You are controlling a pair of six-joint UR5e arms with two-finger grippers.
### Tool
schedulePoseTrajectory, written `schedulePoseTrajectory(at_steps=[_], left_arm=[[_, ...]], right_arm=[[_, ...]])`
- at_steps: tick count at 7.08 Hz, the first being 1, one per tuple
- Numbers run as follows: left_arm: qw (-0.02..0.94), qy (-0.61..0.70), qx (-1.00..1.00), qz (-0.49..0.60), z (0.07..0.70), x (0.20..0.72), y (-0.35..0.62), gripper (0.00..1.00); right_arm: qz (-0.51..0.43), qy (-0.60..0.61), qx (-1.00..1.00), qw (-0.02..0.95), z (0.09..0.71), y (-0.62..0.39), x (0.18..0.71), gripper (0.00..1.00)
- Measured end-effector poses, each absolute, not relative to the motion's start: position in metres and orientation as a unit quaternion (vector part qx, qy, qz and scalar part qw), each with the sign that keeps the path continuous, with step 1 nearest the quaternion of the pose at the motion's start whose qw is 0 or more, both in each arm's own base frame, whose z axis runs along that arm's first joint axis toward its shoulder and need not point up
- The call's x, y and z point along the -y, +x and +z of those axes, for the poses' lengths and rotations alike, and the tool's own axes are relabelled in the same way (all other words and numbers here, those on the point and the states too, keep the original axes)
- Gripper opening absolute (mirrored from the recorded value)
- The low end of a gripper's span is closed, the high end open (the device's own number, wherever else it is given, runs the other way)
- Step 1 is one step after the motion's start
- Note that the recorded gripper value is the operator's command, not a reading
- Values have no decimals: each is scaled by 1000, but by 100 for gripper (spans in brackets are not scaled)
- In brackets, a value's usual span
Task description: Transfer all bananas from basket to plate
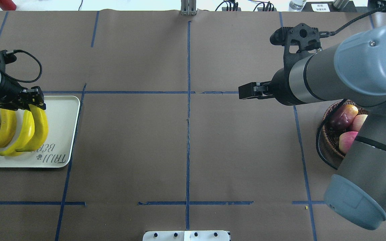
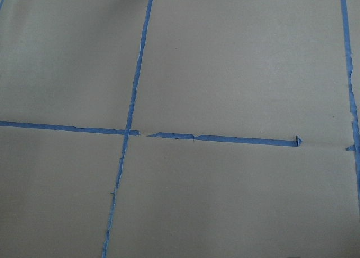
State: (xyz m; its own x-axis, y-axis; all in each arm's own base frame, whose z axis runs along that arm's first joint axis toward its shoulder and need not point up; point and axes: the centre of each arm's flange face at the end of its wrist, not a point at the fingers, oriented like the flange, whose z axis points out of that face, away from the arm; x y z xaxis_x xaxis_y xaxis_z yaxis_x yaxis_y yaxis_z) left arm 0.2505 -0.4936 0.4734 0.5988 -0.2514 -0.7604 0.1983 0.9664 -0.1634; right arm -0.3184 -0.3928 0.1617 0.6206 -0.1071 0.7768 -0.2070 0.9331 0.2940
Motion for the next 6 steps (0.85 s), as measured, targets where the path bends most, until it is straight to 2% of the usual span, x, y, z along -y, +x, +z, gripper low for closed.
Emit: schedulePoseTrajectory(at_steps=[1,6], left_arm=[[895,-36,-427,-125,478,494,255,98],[901,-26,-418,-113,476,492,286,100]], right_arm=[[28,180,432,883,164,-319,394,100],[32,181,423,887,172,-313,400,100]])
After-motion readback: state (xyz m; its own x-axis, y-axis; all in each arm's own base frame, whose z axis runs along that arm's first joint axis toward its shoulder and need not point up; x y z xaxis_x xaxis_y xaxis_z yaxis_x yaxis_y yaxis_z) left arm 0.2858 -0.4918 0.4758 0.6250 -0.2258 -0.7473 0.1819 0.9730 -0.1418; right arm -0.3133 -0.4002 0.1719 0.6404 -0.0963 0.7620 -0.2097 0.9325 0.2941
